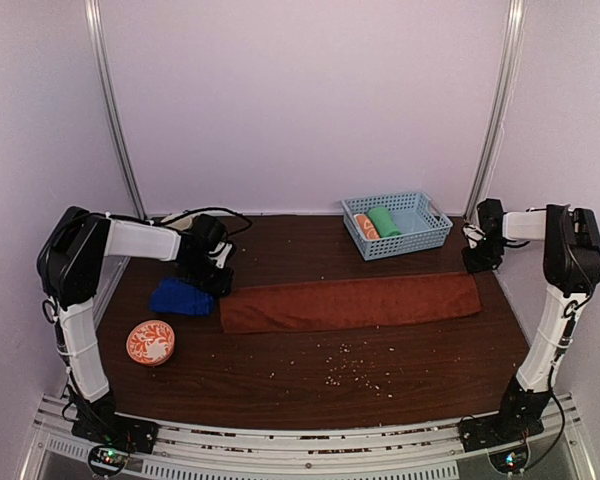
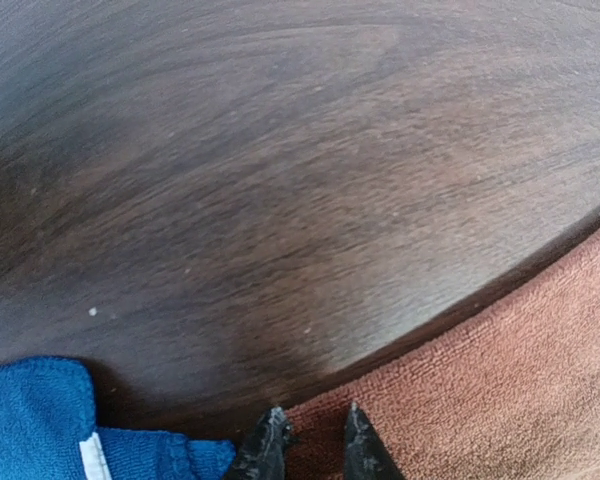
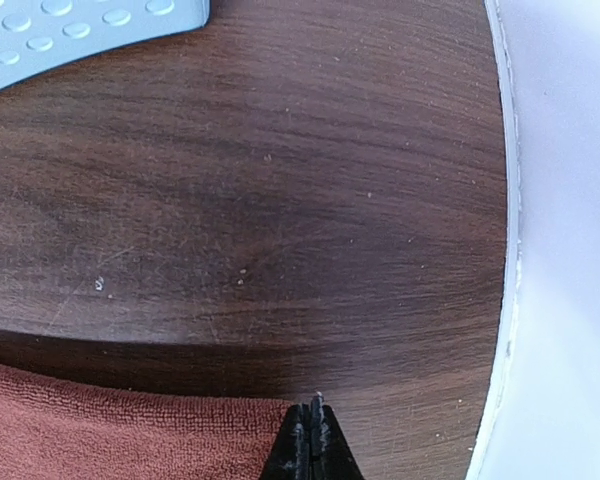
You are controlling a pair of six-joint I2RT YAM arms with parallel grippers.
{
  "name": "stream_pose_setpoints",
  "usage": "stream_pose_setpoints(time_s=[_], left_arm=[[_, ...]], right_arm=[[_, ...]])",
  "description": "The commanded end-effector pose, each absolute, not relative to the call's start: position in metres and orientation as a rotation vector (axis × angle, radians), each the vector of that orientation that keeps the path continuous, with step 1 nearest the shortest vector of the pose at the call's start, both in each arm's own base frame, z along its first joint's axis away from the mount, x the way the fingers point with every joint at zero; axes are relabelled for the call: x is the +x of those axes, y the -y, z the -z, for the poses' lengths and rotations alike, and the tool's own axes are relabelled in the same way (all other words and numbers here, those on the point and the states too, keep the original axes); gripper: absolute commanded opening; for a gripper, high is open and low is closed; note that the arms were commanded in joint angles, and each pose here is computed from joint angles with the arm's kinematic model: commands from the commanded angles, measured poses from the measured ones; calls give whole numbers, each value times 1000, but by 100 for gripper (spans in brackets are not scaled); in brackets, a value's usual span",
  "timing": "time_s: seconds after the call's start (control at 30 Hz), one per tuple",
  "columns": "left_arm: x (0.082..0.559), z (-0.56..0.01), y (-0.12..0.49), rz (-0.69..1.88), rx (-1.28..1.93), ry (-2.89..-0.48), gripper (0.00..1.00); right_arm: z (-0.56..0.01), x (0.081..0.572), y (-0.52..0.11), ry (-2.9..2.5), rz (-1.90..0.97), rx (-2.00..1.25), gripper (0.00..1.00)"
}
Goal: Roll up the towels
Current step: Smooth out the towel at the center of the board, then pick up the towel from the center of the board.
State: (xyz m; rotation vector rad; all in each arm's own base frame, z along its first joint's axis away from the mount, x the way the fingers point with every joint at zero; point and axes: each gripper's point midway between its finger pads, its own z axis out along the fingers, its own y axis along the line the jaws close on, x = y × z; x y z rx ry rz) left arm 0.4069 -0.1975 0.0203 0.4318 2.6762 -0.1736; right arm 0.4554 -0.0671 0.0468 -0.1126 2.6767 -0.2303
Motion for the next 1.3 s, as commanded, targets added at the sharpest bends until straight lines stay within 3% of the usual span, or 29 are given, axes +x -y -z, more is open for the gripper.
stream_pose_setpoints(time_s=[0.0,0.17,0.33,1.2,1.27], left_arm=[[411,-32,185,147,327,-2650,21],[411,-44,200,261,367,-2614,26],[411,-53,202,278,381,-2590,29],[408,-52,199,260,377,-2598,31],[410,-55,199,256,375,-2590,31]], right_arm=[[-50,464,69,-2644,252,-77,1],[-62,454,56,-2632,149,-80,22],[-66,435,47,-2662,45,-82,34],[14,387,48,-2932,61,-115,42],[19,384,50,-2948,75,-120,32]])
